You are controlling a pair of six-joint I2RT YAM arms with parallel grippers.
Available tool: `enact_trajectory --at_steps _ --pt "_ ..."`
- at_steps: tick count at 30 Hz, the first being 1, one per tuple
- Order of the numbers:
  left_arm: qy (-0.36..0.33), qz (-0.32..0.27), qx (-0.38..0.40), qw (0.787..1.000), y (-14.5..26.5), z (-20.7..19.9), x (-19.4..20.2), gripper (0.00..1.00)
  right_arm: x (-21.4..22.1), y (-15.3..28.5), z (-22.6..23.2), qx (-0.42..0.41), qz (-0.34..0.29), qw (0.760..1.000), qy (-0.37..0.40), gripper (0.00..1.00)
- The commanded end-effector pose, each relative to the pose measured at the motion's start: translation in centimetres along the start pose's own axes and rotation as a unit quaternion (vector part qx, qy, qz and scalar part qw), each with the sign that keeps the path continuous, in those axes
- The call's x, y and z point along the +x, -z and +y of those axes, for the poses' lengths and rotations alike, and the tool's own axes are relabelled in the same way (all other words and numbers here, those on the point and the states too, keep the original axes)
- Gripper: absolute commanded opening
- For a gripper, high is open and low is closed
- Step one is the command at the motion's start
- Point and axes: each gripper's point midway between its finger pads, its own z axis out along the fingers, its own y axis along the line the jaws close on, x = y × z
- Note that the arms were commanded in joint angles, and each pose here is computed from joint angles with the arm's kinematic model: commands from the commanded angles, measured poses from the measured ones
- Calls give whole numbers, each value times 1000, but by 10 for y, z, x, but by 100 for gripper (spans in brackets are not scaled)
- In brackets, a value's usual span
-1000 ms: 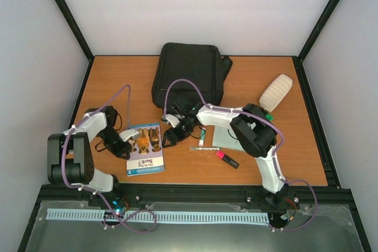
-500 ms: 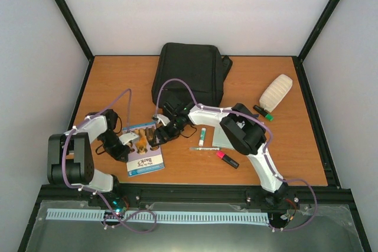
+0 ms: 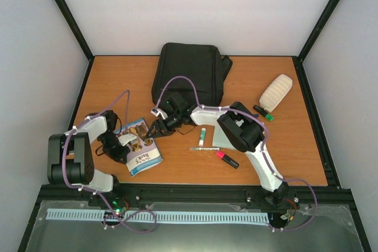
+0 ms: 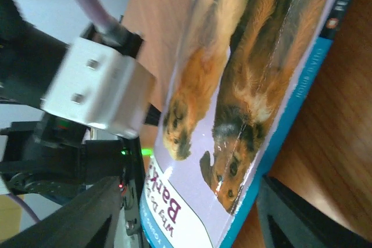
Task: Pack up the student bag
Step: Pick up the book from the center of the board.
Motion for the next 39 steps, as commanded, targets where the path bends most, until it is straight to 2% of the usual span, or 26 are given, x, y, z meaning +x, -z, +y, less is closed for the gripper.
enact_trajectory --at_steps 1,4,7,12,17,21,25,26,29,32,39 --pt "-2 -46 -16 999 -8 12 -23 1 5 -13 61 -90 39 994 57 62" --pt "-1 -46 -16 999 -8 13 -23 1 7 -11 63 -81 38 994 62 53" --pt "-4 -47 -19 999 -8 12 -22 1 9 -9 58 -33 36 996 71 44" --pt "-2 -50 -24 998 -7 14 -23 1 13 -16 48 -16 57 997 54 41" --pt "1 -46 -22 999 -8 14 -23 1 16 -26 47 -62 78 994 34 35" --pt "2 -47 -26 999 -8 15 -23 1 19 -29 39 -41 82 995 32 22" --pt "4 -48 -30 998 -7 16 -23 1 18 -30 24 34 79 996 31 8" --pt "5 -48 -31 998 -7 17 -23 1 18 -30 24 35 79 996 29 8" --pt "5 -50 -30 998 -7 16 -23 1 19 -32 22 33 82 996 23 16" --pt "4 -50 -30 998 -7 16 -24 1 22 -35 19 27 88 996 14 17" --pt "5 -52 -31 998 -6 17 -24 1 23 -32 -4 87 85 993 10 33"
